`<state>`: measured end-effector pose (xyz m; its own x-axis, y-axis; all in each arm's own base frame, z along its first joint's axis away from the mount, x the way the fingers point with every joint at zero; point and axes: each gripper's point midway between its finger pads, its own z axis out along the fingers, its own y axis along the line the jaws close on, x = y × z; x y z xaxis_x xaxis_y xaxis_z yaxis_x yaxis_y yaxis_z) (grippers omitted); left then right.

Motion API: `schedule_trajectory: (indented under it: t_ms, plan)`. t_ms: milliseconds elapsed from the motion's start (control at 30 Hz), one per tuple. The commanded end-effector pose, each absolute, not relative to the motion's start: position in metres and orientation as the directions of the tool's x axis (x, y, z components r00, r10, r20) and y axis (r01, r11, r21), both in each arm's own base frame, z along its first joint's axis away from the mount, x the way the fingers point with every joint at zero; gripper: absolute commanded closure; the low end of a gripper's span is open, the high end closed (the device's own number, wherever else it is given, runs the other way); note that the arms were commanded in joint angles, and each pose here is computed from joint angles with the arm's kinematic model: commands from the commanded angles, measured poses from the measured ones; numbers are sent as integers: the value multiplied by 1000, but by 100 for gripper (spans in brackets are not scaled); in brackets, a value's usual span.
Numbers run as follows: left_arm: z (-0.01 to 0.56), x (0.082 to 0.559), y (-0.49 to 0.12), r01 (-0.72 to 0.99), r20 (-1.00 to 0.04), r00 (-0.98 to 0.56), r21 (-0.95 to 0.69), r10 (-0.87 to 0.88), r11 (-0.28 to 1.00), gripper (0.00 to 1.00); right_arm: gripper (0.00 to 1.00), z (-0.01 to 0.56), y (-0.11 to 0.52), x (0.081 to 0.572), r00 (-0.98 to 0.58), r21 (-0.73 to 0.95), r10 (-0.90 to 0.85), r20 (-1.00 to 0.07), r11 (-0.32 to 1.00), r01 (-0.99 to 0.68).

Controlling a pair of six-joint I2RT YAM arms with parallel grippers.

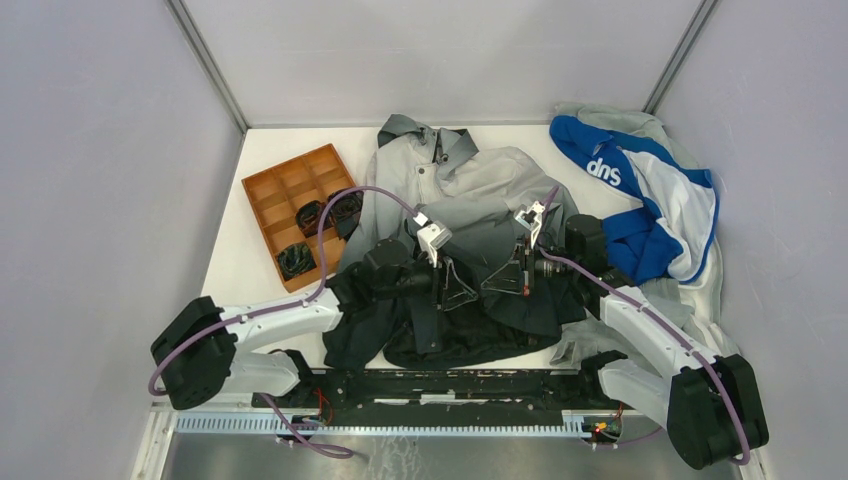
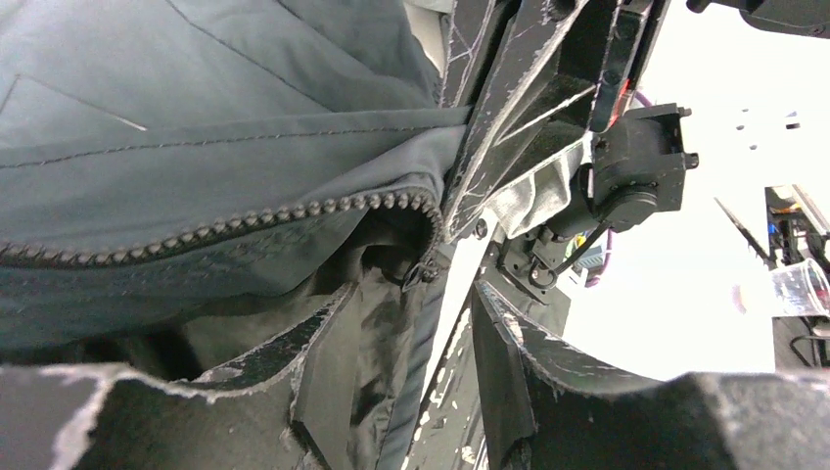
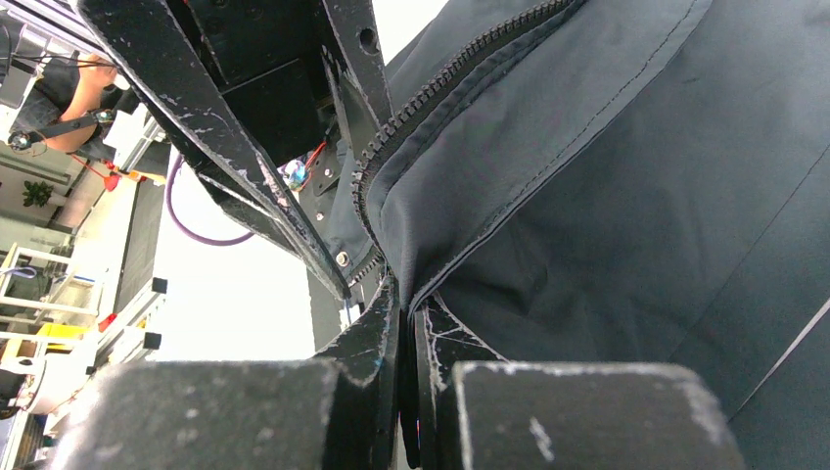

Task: Zip up the jacket
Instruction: Adjust the zipper on the jacket.

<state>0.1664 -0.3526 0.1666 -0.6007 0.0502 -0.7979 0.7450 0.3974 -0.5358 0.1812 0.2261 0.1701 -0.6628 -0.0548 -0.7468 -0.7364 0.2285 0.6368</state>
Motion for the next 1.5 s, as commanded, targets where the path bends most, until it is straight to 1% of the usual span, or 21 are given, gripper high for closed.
schedule_trajectory:
  t_ms: [0,133,233,267,533,900,1133,1333,1400,1467]
  plan:
    - [197,168,-368,787,-824,-567,-538,9,302,50,100,183,228,185,-609,591,-44,-792,199,-782]
    - [197,169,-369,780,-818,-575,-547,5,303,55,100,183,228,185,-610,592,-44,-791,199,-781]
    - [197,171,-367,771,-812,-583,-554,0,314,62,100,182,228,184,-611,592,-44,-790,201,-780]
    - [196,172,-366,765,-808,-589,-558,0,321,62,100,182,228,184,-611,592,-44,-790,200,-781]
    - [197,179,-361,740,-799,-601,-566,-19,363,63,100,181,228,185,-612,593,-43,-790,202,-780]
    - [201,178,-362,733,-791,-611,-578,-27,360,68,100,180,227,184,-613,594,-42,-789,203,-779]
    - [205,178,-361,733,-793,-609,-580,-40,356,70,100,180,227,184,-615,596,-42,-788,204,-777]
    - [205,174,-361,736,-789,-613,-586,-33,341,93,100,179,227,184,-615,596,-42,-787,206,-776]
    - [205,173,-361,733,-785,-618,-590,-29,337,98,100,179,227,184,-616,596,-41,-787,208,-775]
    - [205,172,-361,734,-784,-620,-592,-27,332,98,100,178,227,185,-617,597,-41,-786,210,-775]
